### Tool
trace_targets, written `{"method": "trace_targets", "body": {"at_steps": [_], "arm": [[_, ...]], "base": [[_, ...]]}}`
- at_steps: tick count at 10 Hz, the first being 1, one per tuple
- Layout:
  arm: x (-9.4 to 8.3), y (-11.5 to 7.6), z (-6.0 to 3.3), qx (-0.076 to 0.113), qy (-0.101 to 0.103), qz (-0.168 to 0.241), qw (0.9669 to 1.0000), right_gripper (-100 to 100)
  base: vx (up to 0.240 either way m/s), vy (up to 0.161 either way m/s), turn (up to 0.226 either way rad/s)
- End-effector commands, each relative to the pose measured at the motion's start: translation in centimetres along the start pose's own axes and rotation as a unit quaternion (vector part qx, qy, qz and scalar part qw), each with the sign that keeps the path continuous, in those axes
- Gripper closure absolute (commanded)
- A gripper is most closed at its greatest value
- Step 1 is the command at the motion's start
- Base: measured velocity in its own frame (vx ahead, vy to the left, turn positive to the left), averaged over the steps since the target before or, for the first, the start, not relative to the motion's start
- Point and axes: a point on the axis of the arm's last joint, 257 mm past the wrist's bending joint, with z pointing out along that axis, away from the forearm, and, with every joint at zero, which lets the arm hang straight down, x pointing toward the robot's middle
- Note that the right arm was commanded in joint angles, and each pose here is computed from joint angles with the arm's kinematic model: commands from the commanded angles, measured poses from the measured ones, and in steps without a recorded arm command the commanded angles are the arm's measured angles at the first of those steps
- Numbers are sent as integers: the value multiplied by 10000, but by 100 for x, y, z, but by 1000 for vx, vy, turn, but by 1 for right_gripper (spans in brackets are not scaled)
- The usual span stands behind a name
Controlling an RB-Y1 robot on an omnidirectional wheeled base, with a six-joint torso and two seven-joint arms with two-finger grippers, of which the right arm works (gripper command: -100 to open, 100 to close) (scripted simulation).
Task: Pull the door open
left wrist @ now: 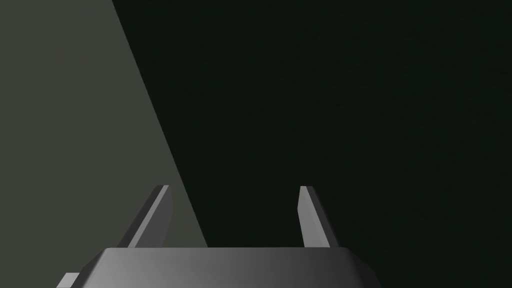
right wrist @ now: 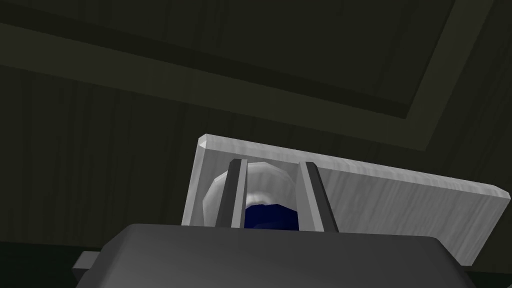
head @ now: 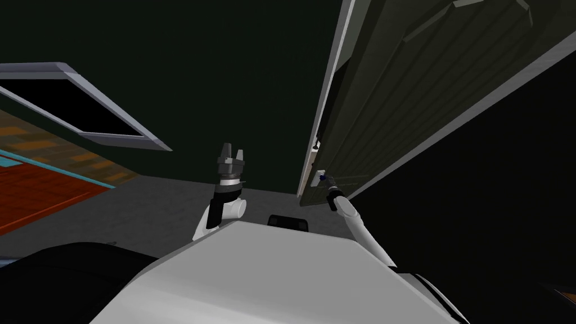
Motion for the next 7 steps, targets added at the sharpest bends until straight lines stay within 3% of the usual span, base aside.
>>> {"method": "trace_targets", "body": {"at_steps": [1,5,7], "arm": [[-87,134,-44,-123,-76,-116,9998,100],[-87,134,-44,-123,-76,-116,9998,100],[-56,156,-70,-114,-28,-557,9984,100]], "base": [[-67,-53,34],[-9,3,-10],[-38,-35,115]]}}
